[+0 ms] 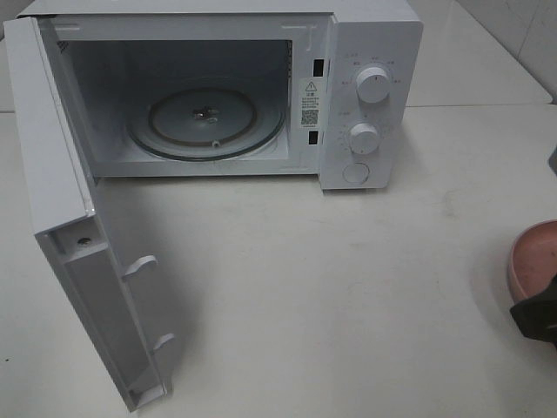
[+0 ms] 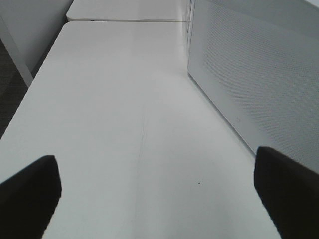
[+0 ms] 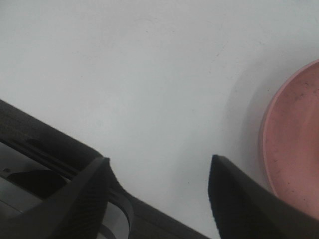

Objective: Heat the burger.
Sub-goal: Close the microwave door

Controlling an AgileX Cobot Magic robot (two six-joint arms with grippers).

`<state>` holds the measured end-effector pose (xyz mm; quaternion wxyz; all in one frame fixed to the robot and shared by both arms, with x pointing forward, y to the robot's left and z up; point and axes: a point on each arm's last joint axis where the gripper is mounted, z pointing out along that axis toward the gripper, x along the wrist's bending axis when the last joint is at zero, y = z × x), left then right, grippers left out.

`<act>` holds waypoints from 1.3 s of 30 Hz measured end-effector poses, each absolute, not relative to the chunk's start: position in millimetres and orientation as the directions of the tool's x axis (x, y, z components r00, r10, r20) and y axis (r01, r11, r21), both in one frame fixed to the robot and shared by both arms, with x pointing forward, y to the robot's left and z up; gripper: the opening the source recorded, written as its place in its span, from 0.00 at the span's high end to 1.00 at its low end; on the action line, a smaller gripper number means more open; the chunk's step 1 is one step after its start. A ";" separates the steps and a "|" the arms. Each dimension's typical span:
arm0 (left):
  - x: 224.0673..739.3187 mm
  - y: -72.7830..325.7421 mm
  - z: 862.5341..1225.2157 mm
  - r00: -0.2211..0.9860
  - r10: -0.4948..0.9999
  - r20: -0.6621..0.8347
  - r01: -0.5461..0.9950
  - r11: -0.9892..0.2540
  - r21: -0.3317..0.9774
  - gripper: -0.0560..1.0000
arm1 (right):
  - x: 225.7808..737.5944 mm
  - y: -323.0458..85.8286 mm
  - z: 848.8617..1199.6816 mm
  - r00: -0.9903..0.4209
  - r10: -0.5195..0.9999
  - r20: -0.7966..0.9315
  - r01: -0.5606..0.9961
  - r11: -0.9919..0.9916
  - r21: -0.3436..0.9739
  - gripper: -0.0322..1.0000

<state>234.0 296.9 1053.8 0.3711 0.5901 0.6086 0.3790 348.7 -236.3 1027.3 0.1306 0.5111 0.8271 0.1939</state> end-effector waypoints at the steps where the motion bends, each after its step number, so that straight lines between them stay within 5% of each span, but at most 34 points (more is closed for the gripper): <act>1: 234.0 296.9 1053.8 -0.028 1.000 -0.004 0.437 0.016 0.899 0.01 | 343.4 -239.6 1030.8 -0.442 0.897 -0.016 0.790 0.397 0.467 0.41; 19: 234.0 296.9 1053.8 -0.028 1.000 -0.004 0.437 0.016 0.899 0.01 | 289.6 -273.9 1057.2 -0.431 0.902 0.009 0.678 0.317 0.664 0.41; 24: 234.0 296.9 1053.8 -0.028 1.000 -0.004 0.437 0.016 0.899 0.01 | 277.5 -282.1 1060.4 -0.419 0.908 0.017 0.642 0.282 0.713 0.34; 29: 234.0 296.9 1053.8 -0.028 1.000 -0.004 0.437 0.016 0.899 0.01 | 269.6 -291.1 1059.3 -0.310 0.951 0.019 0.669 0.203 0.715 0.19; 39: 234.0 296.9 1053.8 -0.028 1.000 -0.004 0.437 0.016 0.899 0.01 | 247.4 -302.6 1051.7 -0.130 0.991 0.033 0.623 0.056 0.780 0.19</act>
